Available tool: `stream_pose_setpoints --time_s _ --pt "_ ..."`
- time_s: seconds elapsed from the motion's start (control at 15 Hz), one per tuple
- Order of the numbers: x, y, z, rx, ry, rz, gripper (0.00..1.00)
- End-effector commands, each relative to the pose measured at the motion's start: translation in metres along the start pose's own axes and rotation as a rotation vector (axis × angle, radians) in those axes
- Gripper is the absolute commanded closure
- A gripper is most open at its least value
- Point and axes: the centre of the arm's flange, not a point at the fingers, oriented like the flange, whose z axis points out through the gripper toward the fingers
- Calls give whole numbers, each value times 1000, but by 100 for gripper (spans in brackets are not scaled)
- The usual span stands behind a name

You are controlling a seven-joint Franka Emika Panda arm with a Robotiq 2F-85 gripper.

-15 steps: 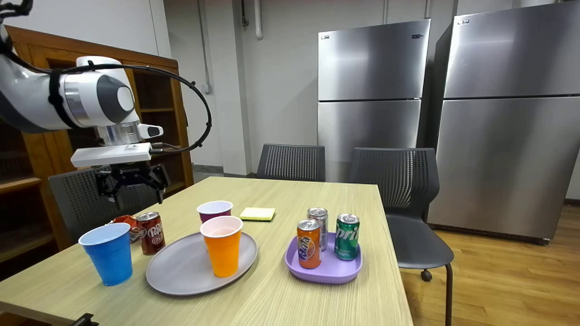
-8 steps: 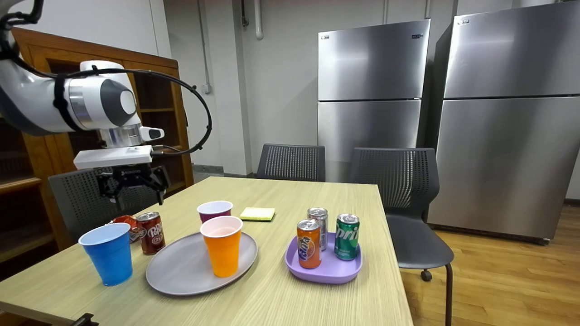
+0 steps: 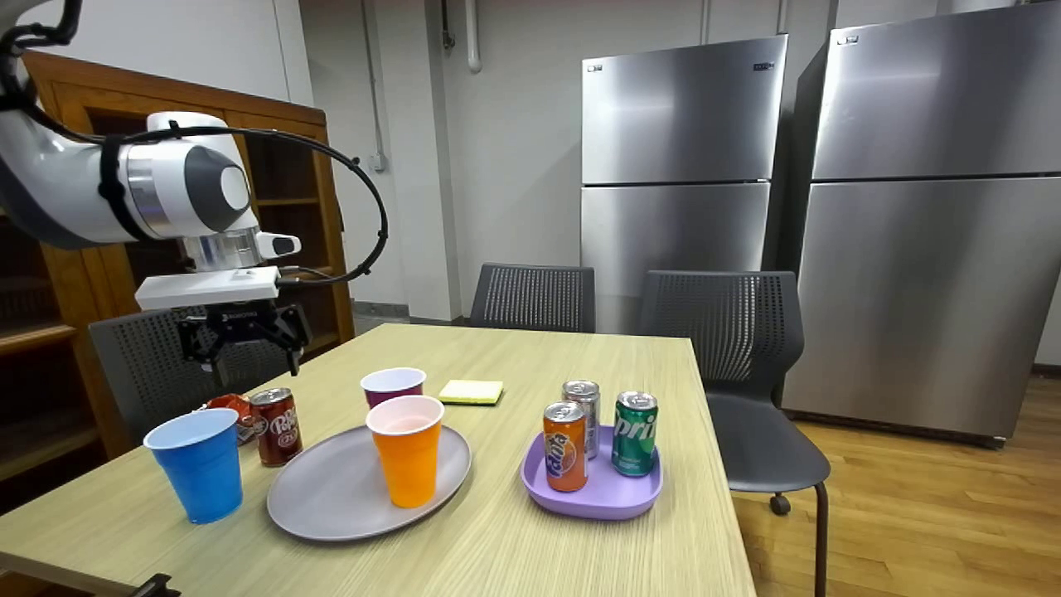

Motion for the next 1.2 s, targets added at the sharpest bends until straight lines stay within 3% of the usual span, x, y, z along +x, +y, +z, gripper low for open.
stream_pose_setpoints --time_s 0.0,1.13 --pt "1 -1 5 -18 -3 13 0" --pt "32 -1 57 -3 -49 5 0"
